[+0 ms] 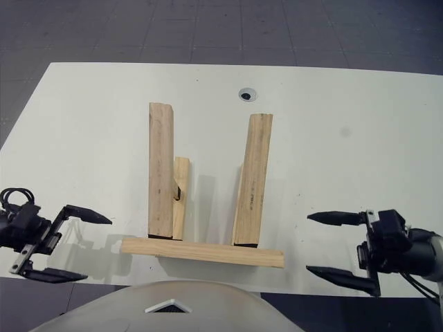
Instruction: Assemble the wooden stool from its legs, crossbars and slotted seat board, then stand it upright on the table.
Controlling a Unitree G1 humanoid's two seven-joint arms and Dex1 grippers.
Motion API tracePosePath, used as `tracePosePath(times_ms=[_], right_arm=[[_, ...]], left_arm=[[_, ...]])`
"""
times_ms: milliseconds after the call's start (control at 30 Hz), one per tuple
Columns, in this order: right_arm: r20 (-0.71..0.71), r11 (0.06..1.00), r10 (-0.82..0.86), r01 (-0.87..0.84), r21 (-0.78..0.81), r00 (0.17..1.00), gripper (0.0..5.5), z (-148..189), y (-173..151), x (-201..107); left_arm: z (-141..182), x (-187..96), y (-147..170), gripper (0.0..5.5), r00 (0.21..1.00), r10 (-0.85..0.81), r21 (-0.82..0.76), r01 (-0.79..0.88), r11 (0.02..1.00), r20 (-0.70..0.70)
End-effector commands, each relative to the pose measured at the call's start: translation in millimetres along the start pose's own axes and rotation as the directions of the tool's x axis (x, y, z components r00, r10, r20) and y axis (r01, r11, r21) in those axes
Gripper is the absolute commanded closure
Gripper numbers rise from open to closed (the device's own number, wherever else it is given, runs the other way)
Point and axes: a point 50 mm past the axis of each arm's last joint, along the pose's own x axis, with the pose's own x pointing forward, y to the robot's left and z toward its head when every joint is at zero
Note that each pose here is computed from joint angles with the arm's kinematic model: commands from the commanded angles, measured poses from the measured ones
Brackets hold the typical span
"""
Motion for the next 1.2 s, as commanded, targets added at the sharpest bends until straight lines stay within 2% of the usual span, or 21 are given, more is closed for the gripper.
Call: tracePosePath(times_ms=[33,233,400,600,833,1200], right_arm=[[-0.16,0.997,0.045,-0.053,-0.048,0.986,0.0,-11,4,-3],[-0.148,0.977,0.096,-0.121,-0.174,0.984,0.0,2,5,22],[-0.114,0.949,0.091,-0.121,-0.29,0.989,0.0,15,9,50],[-0.084,0.937,0.102,-0.124,-0.326,0.991,0.0,21,6,72],[-0.058,0.938,0.125,-0.137,-0.318,0.99,1.25,22,-2,88],[-0.054,0.94,0.153,-0.162,-0.3,0.987,3.19,21,-3,93]], left_arm=[[-6,10,-4,0.04,1.0,0.029,0.218,-0.029,0.975,0.002],[-5,47,7,0.04,0.985,0.136,0.384,-0.165,0.908,0.102],[-2,60,10,0.04,0.977,0.168,0.405,-0.208,0.89,0.133],[-5,65,15,0.04,0.979,0.164,0.376,-0.197,0.905,0.118],[0,88,22,0.0,0.981,0.11,0.348,-0.161,0.924,0.162],[0,98,27,1.81,0.988,0.099,0.321,-0.131,0.938,0.115]])
